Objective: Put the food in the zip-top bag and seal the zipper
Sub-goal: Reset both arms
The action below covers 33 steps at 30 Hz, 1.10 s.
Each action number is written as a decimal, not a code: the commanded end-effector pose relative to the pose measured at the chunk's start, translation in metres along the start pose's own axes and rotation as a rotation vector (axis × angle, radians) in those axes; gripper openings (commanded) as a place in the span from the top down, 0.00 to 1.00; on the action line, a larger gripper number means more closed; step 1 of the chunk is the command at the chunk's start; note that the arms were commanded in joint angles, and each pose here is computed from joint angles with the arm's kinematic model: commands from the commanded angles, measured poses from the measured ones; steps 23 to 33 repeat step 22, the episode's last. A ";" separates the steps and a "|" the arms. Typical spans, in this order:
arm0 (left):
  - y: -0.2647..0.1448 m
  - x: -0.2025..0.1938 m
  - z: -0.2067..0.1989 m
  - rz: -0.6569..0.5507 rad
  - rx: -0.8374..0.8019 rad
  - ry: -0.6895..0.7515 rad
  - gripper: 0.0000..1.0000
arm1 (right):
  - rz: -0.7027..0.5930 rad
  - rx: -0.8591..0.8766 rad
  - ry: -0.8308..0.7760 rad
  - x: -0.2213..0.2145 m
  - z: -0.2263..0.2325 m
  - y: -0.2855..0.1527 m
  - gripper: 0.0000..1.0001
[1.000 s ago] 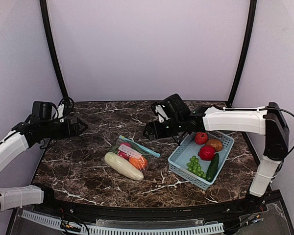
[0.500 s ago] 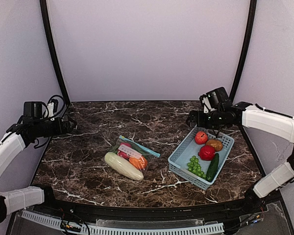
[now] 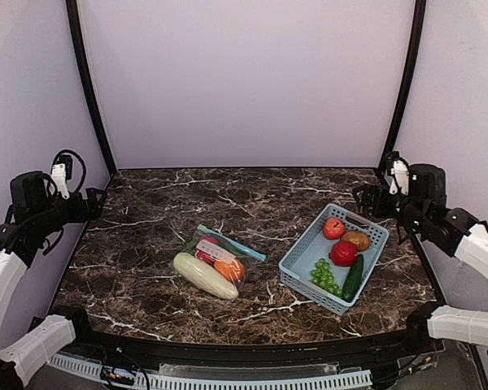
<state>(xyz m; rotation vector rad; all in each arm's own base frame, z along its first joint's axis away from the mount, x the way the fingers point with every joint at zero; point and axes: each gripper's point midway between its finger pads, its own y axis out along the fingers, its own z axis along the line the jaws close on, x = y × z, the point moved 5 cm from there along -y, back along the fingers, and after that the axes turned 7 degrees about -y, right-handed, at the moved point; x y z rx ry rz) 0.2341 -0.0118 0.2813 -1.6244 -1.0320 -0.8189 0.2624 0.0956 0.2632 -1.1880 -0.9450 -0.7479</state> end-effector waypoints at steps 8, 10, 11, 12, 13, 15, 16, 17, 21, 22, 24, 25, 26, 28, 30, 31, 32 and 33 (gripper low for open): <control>-0.004 -0.014 0.008 -0.023 0.033 0.058 0.01 | -0.096 -0.032 -0.088 -0.008 -0.008 -0.005 0.01; -0.002 -0.014 0.008 -0.018 0.035 0.057 0.01 | -0.095 -0.030 -0.085 -0.009 -0.008 -0.005 0.01; -0.002 -0.013 0.008 -0.018 0.036 0.056 0.01 | -0.095 -0.032 -0.084 -0.009 -0.008 -0.005 0.02; -0.002 -0.013 0.008 -0.017 0.037 0.057 0.01 | -0.094 -0.035 -0.085 -0.009 -0.009 -0.005 0.01; -0.001 -0.014 0.008 -0.017 0.036 0.056 0.01 | -0.094 -0.037 -0.084 -0.009 -0.009 -0.004 0.01; -0.002 -0.013 0.008 -0.023 0.033 0.056 0.01 | -0.095 -0.042 -0.084 -0.009 -0.009 -0.004 0.01; -0.002 -0.013 0.008 -0.024 0.033 0.056 0.01 | -0.095 -0.044 -0.084 -0.008 -0.010 -0.004 0.01; -0.002 -0.014 0.008 -0.023 0.034 0.057 0.01 | -0.094 -0.045 -0.083 -0.009 -0.010 -0.003 0.01; -0.002 -0.014 0.006 -0.017 0.018 0.056 0.01 | -0.093 -0.044 -0.078 -0.009 -0.010 -0.003 0.01; -0.002 -0.015 0.006 -0.017 0.015 0.056 0.01 | -0.094 -0.045 -0.076 -0.010 -0.010 -0.003 0.01; -0.002 -0.015 0.006 -0.017 0.015 0.056 0.01 | -0.094 -0.045 -0.076 -0.010 -0.010 -0.003 0.01; -0.002 -0.015 0.006 -0.017 0.015 0.056 0.01 | -0.094 -0.045 -0.076 -0.010 -0.010 -0.003 0.01; -0.002 -0.015 0.006 -0.017 0.015 0.056 0.01 | -0.094 -0.045 -0.076 -0.010 -0.010 -0.003 0.01; -0.002 -0.015 0.006 -0.017 0.015 0.056 0.01 | -0.094 -0.045 -0.076 -0.010 -0.010 -0.003 0.01; -0.002 -0.015 0.006 -0.017 0.015 0.056 0.01 | -0.094 -0.045 -0.076 -0.010 -0.010 -0.003 0.01; -0.002 -0.015 0.006 -0.017 0.015 0.056 0.01 | -0.094 -0.045 -0.076 -0.010 -0.010 -0.003 0.01; -0.002 -0.015 0.006 -0.017 0.015 0.056 0.01 | -0.094 -0.045 -0.076 -0.010 -0.010 -0.003 0.01; -0.002 -0.015 0.006 -0.017 0.015 0.056 0.01 | -0.094 -0.045 -0.076 -0.010 -0.010 -0.003 0.01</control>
